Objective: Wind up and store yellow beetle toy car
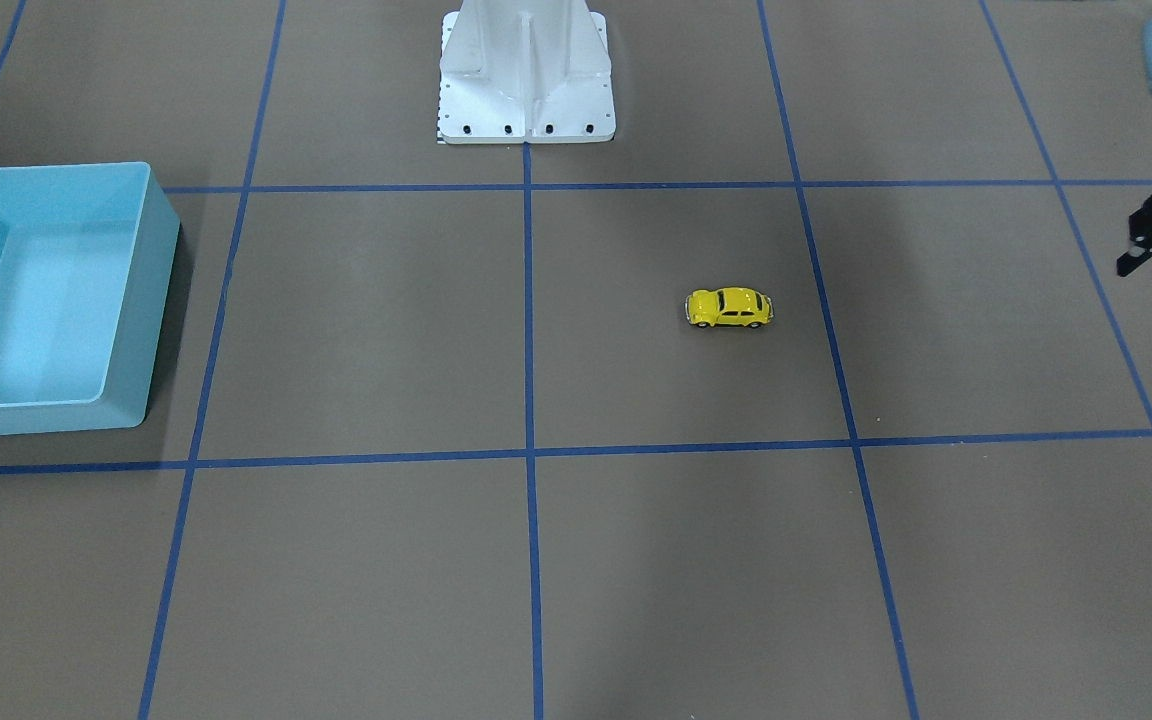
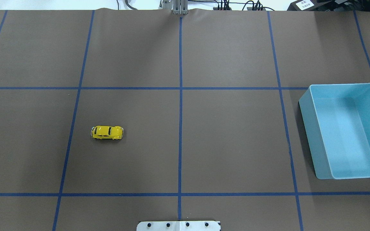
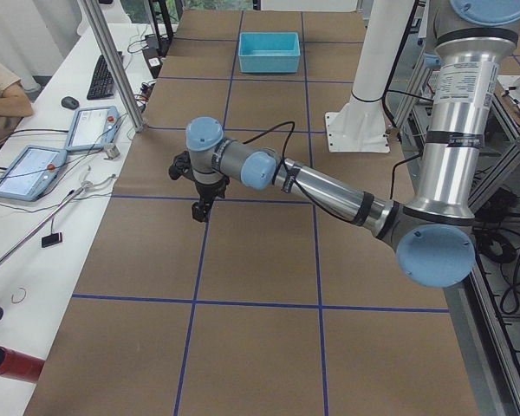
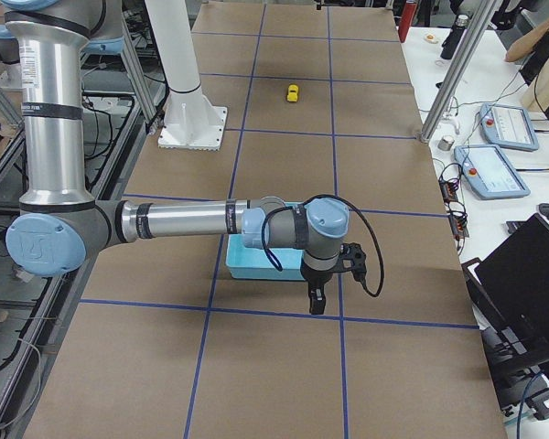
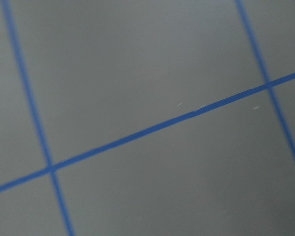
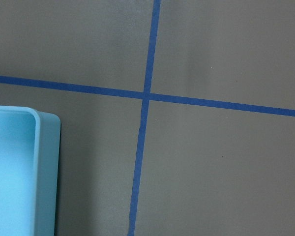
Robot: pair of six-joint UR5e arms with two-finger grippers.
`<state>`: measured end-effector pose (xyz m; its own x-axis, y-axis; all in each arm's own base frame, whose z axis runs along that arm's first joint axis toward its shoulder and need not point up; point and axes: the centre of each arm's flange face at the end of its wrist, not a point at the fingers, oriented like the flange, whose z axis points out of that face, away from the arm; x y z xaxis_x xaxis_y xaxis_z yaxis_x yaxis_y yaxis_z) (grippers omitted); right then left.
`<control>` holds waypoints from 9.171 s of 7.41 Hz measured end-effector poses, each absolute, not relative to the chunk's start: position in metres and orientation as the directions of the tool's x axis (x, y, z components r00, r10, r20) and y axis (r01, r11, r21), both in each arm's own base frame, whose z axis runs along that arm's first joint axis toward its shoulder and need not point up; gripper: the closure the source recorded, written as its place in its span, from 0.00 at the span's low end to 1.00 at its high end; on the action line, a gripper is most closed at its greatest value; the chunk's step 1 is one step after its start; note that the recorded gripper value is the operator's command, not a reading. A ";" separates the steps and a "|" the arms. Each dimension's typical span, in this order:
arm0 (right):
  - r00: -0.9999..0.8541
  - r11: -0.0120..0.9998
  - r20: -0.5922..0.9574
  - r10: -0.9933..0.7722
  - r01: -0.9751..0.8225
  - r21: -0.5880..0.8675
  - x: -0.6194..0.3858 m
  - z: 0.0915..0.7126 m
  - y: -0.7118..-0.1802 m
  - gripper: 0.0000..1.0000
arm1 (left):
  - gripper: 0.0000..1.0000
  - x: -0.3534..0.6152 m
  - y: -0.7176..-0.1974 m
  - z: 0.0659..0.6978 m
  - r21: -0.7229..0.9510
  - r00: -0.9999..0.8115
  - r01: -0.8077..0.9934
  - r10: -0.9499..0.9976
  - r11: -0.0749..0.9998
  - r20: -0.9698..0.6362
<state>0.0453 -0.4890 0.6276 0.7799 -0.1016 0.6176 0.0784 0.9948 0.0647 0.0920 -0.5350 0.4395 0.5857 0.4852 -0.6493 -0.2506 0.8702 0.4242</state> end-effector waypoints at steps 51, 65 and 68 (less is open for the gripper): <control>0.779 0.996 0.620 -0.089 0.063 0.065 0.055 0.629 -0.486 0.00 | 0.13 0.553 -0.421 0.303 0.422 -0.051 -0.903 0.995 -0.081 0.082; 0.779 0.996 0.621 -0.093 0.063 0.069 0.055 0.627 -0.486 0.00 | 0.63 0.516 -0.444 0.284 0.468 -0.002 -0.883 0.997 -0.040 0.082; 0.777 0.996 0.622 -0.093 0.064 0.070 0.055 0.626 -0.486 0.00 | 0.63 0.481 -0.440 0.269 0.529 0.068 -0.849 0.995 0.020 0.070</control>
